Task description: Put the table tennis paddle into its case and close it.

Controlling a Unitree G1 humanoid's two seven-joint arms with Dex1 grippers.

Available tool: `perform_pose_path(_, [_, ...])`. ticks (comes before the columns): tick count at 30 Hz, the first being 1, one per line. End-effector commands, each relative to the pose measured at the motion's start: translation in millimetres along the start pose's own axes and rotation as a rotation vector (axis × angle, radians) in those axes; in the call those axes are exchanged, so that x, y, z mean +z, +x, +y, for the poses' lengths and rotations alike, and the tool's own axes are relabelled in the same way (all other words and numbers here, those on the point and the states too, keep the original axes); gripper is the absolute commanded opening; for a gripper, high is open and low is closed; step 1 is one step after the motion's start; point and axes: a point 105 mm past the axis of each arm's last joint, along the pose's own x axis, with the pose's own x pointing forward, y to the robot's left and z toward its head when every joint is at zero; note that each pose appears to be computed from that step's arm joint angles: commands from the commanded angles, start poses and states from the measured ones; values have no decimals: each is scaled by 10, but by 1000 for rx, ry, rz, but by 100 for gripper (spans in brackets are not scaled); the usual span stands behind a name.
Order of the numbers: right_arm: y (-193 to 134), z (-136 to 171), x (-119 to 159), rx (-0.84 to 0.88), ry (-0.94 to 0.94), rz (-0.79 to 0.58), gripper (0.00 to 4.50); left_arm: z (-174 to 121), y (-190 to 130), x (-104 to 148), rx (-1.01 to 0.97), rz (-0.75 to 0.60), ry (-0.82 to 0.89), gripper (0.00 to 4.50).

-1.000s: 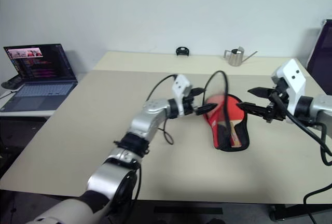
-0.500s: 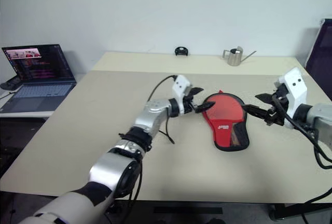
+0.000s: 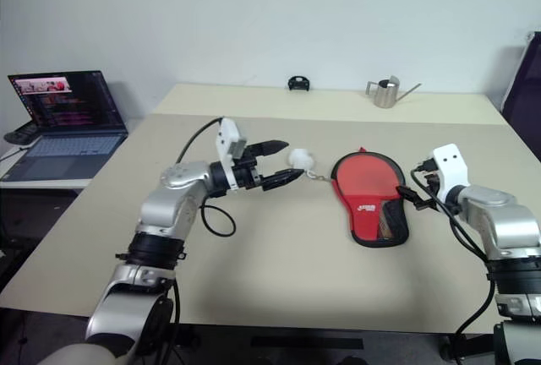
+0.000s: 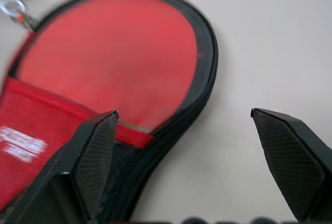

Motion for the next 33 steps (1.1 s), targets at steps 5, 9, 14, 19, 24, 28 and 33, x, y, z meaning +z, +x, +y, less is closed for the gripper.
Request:
perform_pose_path(5, [143, 56, -88, 52, -47, 25, 449, -70, -21, 188, -9, -33, 43, 450])
perform_pose_path(9, [199, 69, -198, 70, -51, 61, 449, -65, -18, 205, -11, -32, 47, 450])
perform_pose_path(14, [264, 123, -252, 113, -1, 86, 449, -54, 4, 223, -14, -35, 52, 450])
perform_pose_path(19, [322, 172, -311, 152, 28, 127, 449, -46, 12, 236, -16, -36, 57, 450])
perform_pose_path(24, [379, 303, -338, 232, 89, 149, 449, -36, 7, 238, -12, -34, 62, 450])
perform_pose_path(28, [449, 394, -389, 263, 101, 173, 390, -26, -6, 229, -8, -28, 66, 450])
perform_pose_path(33, [510, 505, -410, 288, 100, 184, 229, -22, -16, 216, -4, -23, 70, 450])
